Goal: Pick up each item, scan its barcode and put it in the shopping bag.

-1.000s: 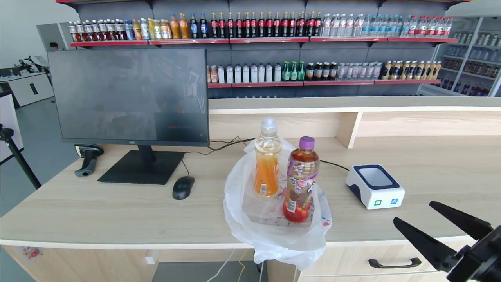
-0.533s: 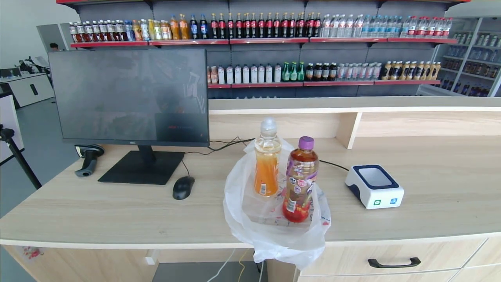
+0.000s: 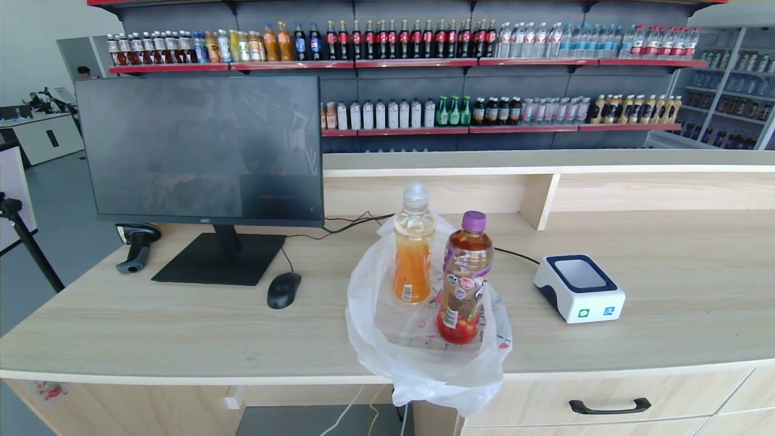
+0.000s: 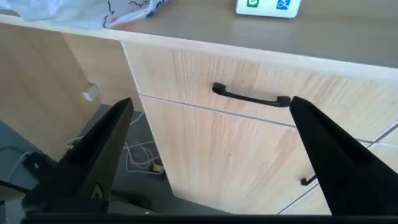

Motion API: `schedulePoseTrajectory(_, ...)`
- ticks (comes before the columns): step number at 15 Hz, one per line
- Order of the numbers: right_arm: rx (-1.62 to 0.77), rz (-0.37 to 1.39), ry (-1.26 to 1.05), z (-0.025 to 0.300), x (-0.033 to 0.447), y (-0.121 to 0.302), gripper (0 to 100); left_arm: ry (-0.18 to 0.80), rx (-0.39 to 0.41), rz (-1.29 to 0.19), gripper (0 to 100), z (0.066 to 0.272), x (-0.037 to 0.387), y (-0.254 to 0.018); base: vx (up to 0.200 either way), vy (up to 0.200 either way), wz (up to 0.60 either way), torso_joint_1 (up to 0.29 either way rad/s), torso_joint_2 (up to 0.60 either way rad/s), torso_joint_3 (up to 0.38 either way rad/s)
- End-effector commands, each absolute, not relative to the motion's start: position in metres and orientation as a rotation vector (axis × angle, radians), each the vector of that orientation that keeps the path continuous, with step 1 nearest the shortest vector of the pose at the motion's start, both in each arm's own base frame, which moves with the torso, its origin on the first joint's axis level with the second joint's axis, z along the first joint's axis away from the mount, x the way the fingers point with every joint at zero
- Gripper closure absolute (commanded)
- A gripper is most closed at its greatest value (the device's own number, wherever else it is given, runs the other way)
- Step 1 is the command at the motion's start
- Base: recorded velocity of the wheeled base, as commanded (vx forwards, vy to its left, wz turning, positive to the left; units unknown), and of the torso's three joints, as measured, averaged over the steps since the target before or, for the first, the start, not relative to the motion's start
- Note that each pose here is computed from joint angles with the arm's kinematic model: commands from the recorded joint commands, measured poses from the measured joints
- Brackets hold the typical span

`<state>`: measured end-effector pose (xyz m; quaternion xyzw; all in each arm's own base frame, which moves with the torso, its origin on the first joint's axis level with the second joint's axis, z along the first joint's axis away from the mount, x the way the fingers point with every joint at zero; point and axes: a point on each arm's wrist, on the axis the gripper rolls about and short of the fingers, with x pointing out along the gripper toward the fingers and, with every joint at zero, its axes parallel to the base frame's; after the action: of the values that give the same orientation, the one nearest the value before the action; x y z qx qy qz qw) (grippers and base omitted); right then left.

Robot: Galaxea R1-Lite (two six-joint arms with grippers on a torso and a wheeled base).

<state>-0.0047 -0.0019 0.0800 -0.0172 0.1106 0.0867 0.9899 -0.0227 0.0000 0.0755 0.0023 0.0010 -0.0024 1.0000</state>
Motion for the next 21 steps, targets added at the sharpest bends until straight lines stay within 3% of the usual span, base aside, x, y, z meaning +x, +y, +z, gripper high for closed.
schedulePoseTrajectory(1,-0.028,0.055,0.191,0.080,-0.008,-0.001,0,0.002,0.005,-0.005,0,0.076,-0.023,0.000,0.000,0.000,0.00,0.000,0.00,0.000)
schedulePoseTrajectory(3,-0.017,-0.075,0.128,0.079,-0.013,0.000,0,0.002,0.005,-0.005,0,0.076,-0.023,0.000,0.000,0.000,0.00,0.000,0.00,0.000)
schedulePoseTrajectory(7,-0.008,-0.029,-0.003,0.076,-0.023,-0.001,0,0.002,0.005,-0.003,0,0.076,-0.023,0.000,0.000,0.000,0.00,0.000,0.00,0.000)
schedulePoseTrajectory(21,0.066,-0.031,-0.006,0.076,-0.023,-0.001,0,0.002,-0.006,-0.003,0,0.076,-0.023,0.000,-0.200,0.000,0.00,0.004,0.00,0.003)
